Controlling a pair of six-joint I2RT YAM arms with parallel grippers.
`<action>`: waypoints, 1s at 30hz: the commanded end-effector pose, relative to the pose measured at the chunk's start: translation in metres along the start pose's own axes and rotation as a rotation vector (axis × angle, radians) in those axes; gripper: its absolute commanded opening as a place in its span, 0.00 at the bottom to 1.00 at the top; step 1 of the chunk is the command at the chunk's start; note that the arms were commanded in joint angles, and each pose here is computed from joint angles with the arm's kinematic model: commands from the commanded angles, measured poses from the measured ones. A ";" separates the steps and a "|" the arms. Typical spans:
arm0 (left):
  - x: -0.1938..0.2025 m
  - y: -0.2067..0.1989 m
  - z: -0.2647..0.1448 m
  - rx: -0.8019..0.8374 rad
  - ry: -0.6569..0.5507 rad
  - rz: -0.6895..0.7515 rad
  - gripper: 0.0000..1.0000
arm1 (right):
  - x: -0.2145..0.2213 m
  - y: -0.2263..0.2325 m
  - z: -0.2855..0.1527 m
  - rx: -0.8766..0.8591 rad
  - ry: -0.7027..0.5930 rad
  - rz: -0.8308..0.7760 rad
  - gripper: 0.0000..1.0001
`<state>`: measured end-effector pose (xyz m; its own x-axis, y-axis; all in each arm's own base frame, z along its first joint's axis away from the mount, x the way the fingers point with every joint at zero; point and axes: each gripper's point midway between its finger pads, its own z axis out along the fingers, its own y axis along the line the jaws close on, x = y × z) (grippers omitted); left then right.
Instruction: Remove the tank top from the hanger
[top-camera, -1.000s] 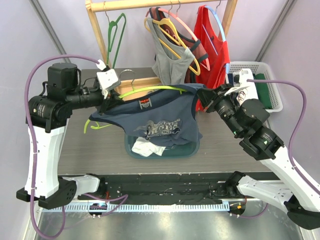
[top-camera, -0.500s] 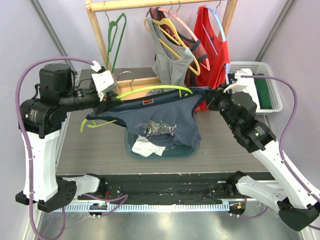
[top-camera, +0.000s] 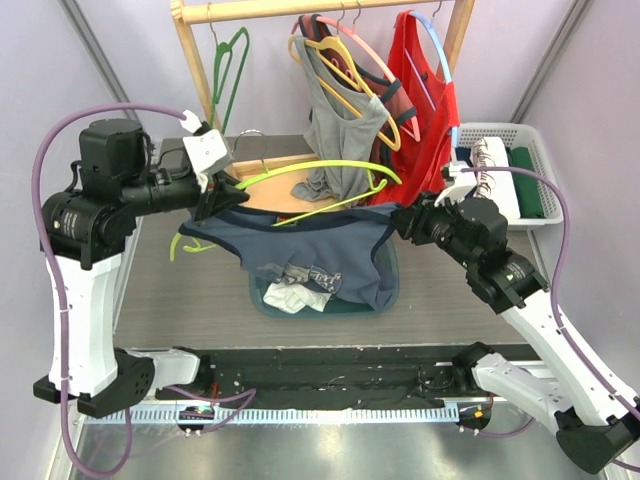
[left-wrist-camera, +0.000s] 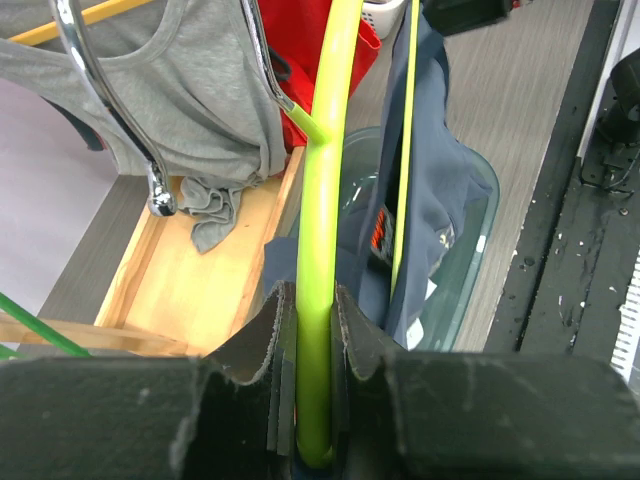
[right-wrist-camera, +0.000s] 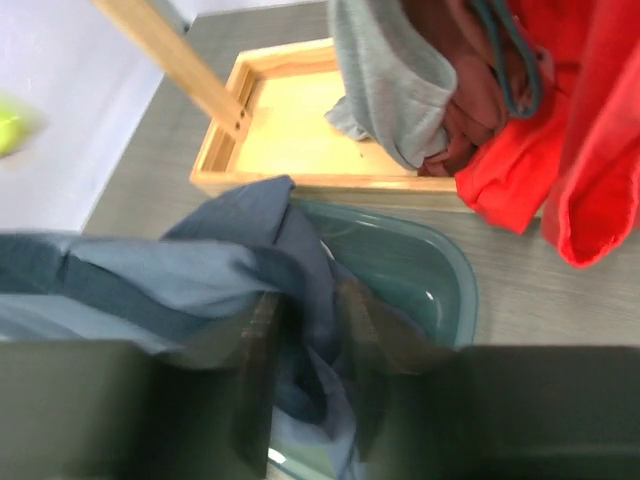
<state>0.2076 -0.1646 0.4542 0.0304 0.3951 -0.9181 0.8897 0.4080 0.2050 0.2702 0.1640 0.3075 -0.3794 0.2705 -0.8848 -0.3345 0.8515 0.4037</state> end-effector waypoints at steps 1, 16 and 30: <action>-0.017 0.017 0.008 -0.023 -0.058 0.062 0.00 | -0.048 0.036 -0.013 -0.149 -0.098 -0.085 0.43; -0.026 0.026 0.034 0.083 -0.102 0.112 0.00 | -0.111 0.118 -0.108 -0.528 -0.192 -0.455 0.85; 0.025 -0.049 0.016 0.382 0.000 0.246 0.00 | -0.113 0.167 -0.096 -0.823 -0.096 -0.467 0.80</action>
<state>0.2189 -0.1971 0.4325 0.3228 0.4290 -0.8436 0.9219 0.0594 0.3830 0.1776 0.2118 0.5146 0.0971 0.0561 -0.9937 -0.8946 0.4424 -0.0625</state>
